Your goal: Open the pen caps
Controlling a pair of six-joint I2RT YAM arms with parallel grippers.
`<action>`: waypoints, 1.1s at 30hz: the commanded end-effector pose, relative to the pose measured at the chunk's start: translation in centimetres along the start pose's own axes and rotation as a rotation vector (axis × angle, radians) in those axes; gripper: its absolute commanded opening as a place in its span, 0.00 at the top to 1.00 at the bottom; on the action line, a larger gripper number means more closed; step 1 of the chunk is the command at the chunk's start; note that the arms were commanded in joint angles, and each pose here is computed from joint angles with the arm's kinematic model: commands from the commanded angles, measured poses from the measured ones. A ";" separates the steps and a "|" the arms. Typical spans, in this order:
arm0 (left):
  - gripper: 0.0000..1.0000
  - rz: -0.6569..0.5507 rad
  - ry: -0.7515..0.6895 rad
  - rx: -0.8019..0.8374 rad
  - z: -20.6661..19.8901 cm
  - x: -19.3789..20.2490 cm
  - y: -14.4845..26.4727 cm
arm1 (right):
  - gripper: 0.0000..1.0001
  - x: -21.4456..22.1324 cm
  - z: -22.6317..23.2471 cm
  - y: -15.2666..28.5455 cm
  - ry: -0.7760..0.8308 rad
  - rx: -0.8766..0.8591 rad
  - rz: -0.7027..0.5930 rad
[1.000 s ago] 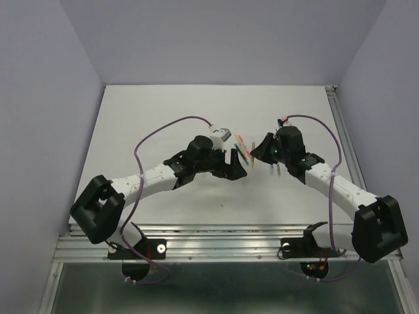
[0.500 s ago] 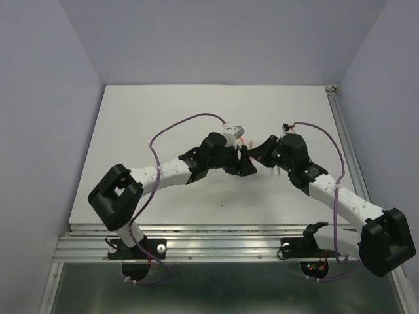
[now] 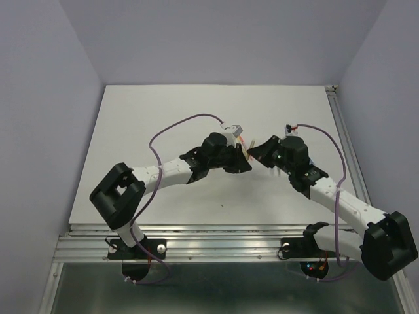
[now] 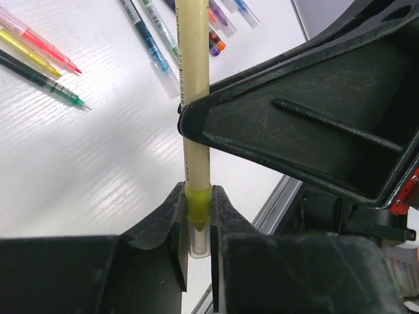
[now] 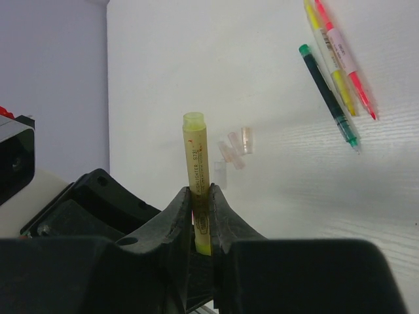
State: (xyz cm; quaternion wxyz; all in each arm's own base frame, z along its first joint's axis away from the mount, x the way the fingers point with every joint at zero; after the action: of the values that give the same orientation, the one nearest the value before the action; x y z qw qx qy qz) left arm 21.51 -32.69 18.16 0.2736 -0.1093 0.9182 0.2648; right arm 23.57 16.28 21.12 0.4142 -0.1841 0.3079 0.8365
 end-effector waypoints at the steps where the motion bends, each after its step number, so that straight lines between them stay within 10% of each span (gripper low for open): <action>1: 1.00 -0.045 -0.031 0.027 -1.2 0.3 2.1 | 0.99 -1.5 0.4 0.0 0.008 0.028 -0.137; 8: 1.00 0.053 0.038 0.081 -2.4 5.9 5.9 | 0.99 -7.0 -0.3 -1.2 0.149 0.351 -0.433; 15: 1.00 0.057 0.074 0.011 -1.4 8.6 7.8 | 0.99 -10.6 -1.2 -4.4 0.185 0.409 -0.457; 23: 1.00 -0.047 0.141 -0.389 4.1 5.7 8.9 | 0.99 -5.3 -1.5 -7.5 0.538 0.066 0.034; 33: 0.98 -0.202 0.287 -0.855 13.0 0.4 10.5 | 0.98 0.5 -3.1 -11.2 0.886 0.215 0.289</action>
State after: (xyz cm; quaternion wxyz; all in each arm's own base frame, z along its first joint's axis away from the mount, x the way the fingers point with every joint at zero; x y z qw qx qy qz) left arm 21.37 -18.23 13.96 0.1161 -0.3169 0.7868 0.5167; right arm 30.95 19.23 13.13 0.1628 -0.3854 0.5463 0.7256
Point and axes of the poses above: each gripper's point midway between its finger pads, its own y axis back along the fingers, its own z axis along the line the jaws close on, x = y × z, the point moved 9 cm from there along y, back along the fingers, and after that the axes turned 5 degrees about y, right-handed, at the moved point
